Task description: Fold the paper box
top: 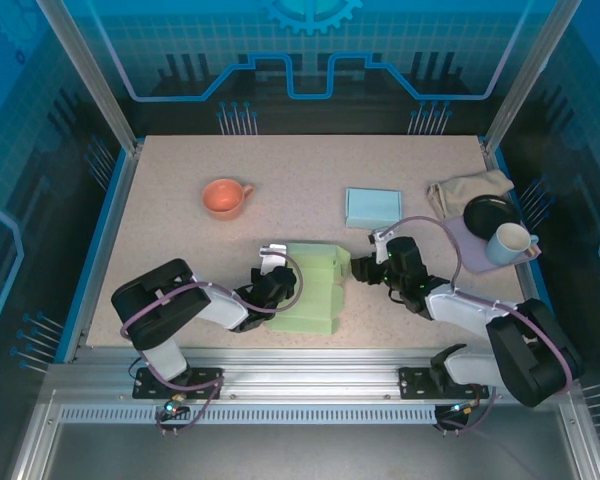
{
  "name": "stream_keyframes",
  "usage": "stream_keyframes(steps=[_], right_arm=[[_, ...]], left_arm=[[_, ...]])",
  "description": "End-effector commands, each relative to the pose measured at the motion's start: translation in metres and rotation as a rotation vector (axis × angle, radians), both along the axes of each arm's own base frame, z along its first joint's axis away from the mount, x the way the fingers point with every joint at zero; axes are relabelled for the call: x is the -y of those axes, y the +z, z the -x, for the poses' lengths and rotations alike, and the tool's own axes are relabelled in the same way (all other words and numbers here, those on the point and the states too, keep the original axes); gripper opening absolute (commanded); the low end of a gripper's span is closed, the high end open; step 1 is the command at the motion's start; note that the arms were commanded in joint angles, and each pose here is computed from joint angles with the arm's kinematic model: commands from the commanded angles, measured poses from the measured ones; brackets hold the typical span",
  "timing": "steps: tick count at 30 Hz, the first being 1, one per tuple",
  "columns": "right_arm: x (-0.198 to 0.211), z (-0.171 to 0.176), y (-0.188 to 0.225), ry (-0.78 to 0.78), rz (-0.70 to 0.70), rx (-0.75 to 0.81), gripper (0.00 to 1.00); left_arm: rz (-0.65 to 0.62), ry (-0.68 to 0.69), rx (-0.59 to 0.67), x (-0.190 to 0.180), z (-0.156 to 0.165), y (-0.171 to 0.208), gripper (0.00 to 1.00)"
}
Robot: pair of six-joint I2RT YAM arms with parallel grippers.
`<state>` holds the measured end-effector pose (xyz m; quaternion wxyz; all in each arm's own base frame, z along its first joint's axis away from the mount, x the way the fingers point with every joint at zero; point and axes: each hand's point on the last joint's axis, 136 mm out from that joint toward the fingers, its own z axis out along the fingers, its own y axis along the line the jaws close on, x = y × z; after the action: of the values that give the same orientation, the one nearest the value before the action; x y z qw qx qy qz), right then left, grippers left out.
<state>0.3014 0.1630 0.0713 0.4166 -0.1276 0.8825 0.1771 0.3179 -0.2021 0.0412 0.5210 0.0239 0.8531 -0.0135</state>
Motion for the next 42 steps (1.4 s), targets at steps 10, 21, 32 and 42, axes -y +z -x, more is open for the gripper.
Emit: stream_keyframes(steps=[10,21,32,42], right_arm=[[-0.019,0.016,0.003,0.048,-0.022,0.008,0.60],[-0.015,0.052,-0.010,0.000,-0.033,-0.066,0.61],[-0.001,0.059,-0.010,-0.056,-0.035,-0.053,0.62],[-0.028,0.056,-0.005,0.049,-0.075,-0.066,0.62]], left_arm=[[-0.024,0.005,-0.006,0.001,-0.002,0.008,0.00],[-0.013,0.001,0.001,0.004,-0.004,0.013,0.00],[-0.006,0.000,-0.003,0.006,-0.005,0.012,0.00],[-0.006,-0.006,-0.003,0.009,-0.007,0.014,0.00]])
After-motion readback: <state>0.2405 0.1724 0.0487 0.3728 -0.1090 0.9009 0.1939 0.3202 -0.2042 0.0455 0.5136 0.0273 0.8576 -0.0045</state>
